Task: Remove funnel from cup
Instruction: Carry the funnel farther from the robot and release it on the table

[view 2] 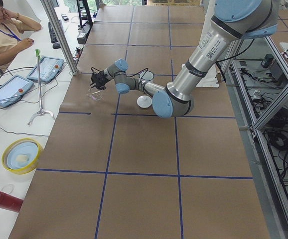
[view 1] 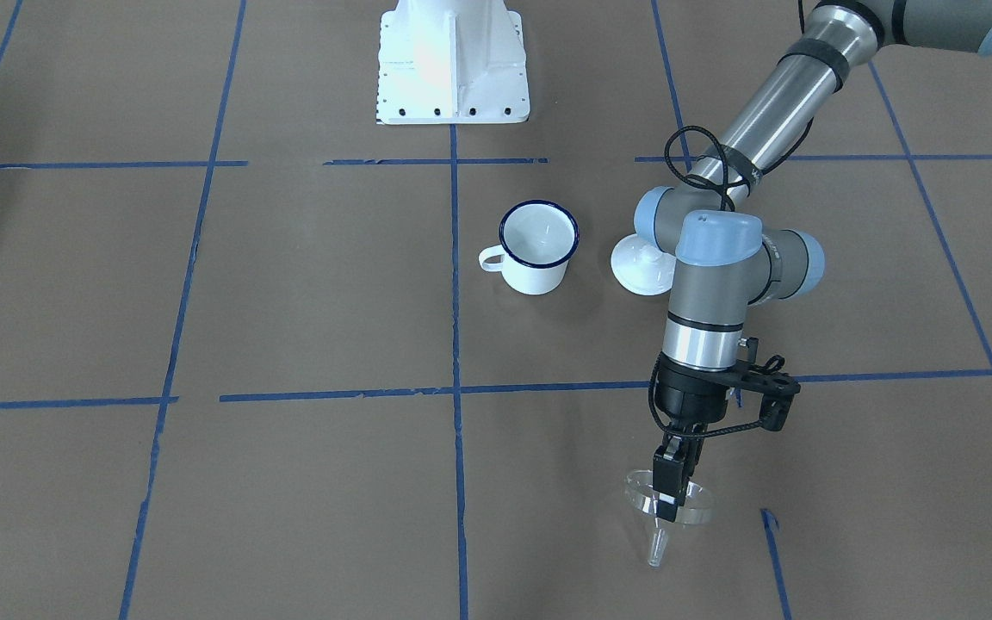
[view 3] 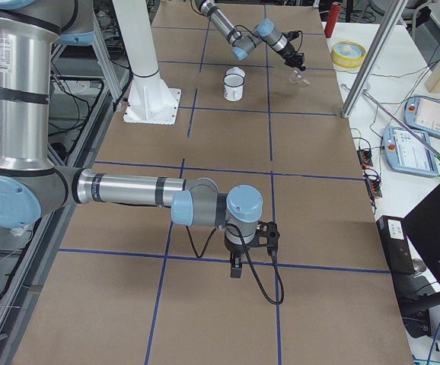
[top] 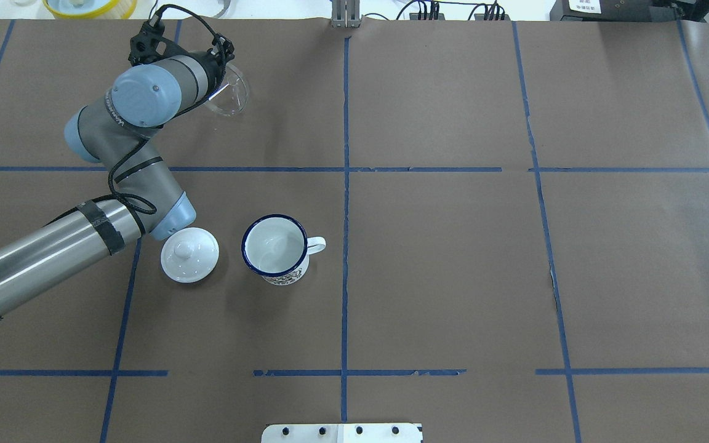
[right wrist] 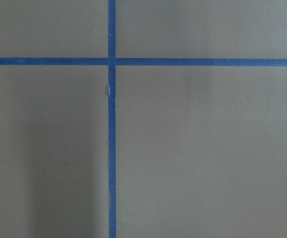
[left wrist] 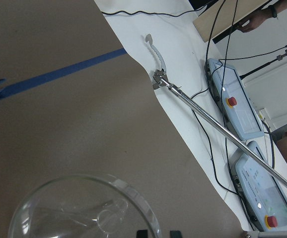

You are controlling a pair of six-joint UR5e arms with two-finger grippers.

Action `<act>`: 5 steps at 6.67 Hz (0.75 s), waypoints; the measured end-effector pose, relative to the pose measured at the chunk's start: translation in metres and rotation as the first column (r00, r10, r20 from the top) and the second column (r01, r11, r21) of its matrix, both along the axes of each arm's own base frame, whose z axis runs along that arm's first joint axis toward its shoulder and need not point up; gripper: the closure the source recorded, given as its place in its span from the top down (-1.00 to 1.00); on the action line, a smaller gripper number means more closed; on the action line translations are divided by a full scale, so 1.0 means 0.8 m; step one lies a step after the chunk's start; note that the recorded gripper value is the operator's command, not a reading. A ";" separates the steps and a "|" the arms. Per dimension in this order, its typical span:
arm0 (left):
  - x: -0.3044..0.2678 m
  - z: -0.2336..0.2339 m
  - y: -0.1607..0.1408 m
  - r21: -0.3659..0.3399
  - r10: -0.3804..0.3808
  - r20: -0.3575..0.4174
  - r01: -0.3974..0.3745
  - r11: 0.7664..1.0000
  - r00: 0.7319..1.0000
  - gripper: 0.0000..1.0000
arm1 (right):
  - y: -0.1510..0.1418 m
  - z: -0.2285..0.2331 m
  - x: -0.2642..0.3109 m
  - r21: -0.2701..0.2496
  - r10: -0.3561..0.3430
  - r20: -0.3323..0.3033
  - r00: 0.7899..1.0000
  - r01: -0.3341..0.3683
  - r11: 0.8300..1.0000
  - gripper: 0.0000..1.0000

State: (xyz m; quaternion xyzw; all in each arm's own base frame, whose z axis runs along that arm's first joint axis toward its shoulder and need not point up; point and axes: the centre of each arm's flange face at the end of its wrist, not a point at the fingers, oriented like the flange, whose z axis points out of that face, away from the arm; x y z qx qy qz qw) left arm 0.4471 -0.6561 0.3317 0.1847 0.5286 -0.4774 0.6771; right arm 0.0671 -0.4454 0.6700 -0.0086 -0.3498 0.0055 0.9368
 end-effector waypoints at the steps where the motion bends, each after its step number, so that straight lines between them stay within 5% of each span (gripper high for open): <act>1: -0.021 0.001 0.029 0.059 0.124 0.065 -0.128 0.990 0.990 1.00 | 0.000 0.000 0.000 0.000 0.000 0.000 1.000 0.000 1.000 1.00; 3: -0.079 -0.015 0.108 0.082 0.364 0.255 -0.395 0.915 0.896 1.00 | 0.000 0.000 0.000 0.000 0.000 0.000 1.000 0.000 1.000 1.00; 5: -0.135 -0.044 0.173 -0.008 0.497 0.455 -0.555 0.832 0.739 1.00 | 0.000 0.000 0.000 0.000 0.000 0.000 1.000 0.000 1.000 1.00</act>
